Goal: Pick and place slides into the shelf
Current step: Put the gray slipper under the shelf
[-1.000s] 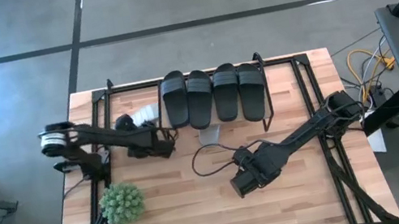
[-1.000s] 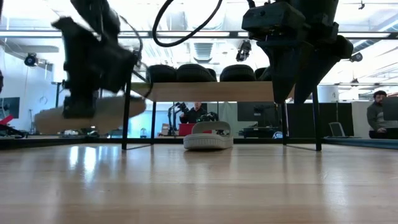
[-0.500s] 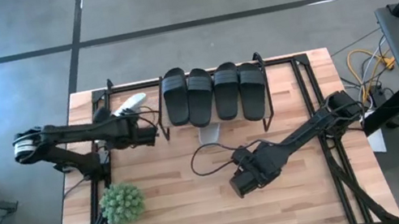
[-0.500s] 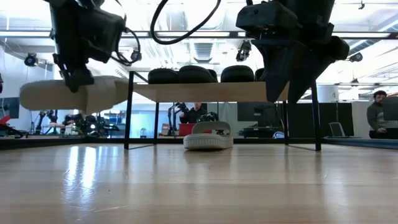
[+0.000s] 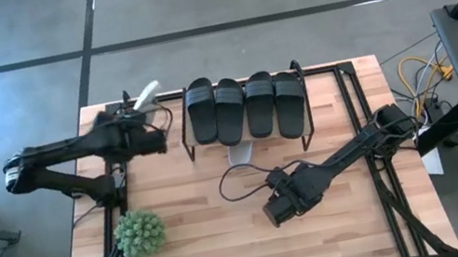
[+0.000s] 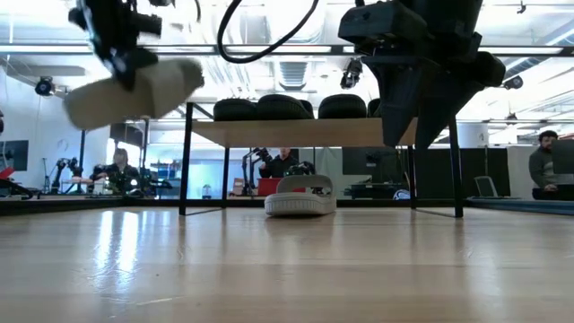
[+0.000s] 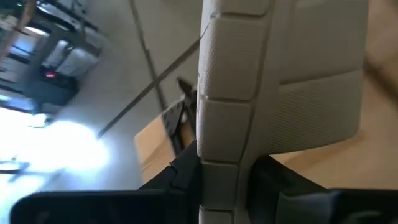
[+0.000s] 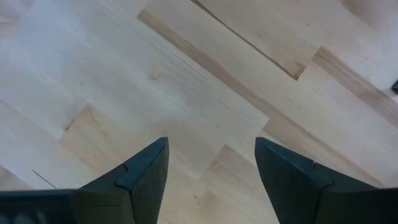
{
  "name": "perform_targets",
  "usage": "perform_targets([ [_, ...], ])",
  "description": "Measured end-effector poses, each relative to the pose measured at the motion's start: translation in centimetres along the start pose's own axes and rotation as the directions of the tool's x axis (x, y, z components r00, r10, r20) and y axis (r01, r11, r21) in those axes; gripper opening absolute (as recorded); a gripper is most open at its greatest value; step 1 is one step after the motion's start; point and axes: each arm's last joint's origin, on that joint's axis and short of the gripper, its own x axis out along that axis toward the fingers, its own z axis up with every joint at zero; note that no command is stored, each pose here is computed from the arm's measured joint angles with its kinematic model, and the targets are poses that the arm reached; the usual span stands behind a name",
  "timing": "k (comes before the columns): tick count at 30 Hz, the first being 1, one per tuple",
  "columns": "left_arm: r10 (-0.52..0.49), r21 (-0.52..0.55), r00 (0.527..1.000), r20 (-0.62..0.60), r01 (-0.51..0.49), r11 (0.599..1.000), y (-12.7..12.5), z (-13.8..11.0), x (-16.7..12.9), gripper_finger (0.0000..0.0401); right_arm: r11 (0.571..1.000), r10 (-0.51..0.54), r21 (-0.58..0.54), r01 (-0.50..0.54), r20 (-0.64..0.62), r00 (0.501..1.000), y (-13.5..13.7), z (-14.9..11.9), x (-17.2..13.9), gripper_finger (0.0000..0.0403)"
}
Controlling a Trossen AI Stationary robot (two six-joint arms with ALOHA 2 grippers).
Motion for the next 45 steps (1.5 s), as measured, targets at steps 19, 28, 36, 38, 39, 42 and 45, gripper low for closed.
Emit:
perform_targets([
  [19, -0.91, -0.311, 0.375, 0.175, 0.898, 0.31, 5.3, 0.6, -8.6, 0.0064, 0.999, 0.024, 0.029, -0.022, -0.063, 0.998, 0.2, -0.4, -0.1, 0.0231],
  [28, -0.972, -0.482, 0.022, 0.232, 0.871, -0.095, -2.7, -4.2, -9.1, 0.0064, 0.992, 0.061, 0.12, -0.048, -0.112, 0.992, 0.3, -2.0, -1.3, 0.0231],
  [36, -0.971, -0.561, 0.074, 0.228, 0.825, -0.069, -6.3, -7.6, -9.1, 0.0064, 0.931, 0.175, 0.273, -0.24, 0.244, 0.954, -2.3, -3.7, -9.2, 0.0231],
  [38, -0.969, -0.558, 0.031, 0.244, 0.822, -0.114, -7.2, -7.7, -9.6, 0.0064, 0.909, 0.208, 0.302, -0.289, 0.272, 0.94, -3.2, -3.7, -10.6, 0.0231],
  [39, -0.969, -0.557, 0.017, 0.248, 0.821, -0.128, -7.9, -7.9, -9.8, 0.0064, 0.9, 0.22, 0.313, -0.303, 0.272, 0.937, -3.6, -3.6, -11.1, 0.0231],
  [42, -0.972, -0.569, -0.003, 0.237, 0.81, -0.141, -10.6, -8.8, -9.9, 0.0064, 0.887, 0.241, 0.327, -0.327, 0.278, 0.93, -4.3, -3.2, -11.9, 0.0231],
  [45, -0.977, -0.589, -0.001, 0.214, 0.797, -0.129, -13.6, -9.7, -9.9, 0.0064, 0.878, 0.249, 0.333, -0.344, 0.296, 0.922, -4.6, -3.0, -12.2, 0.0231],
])
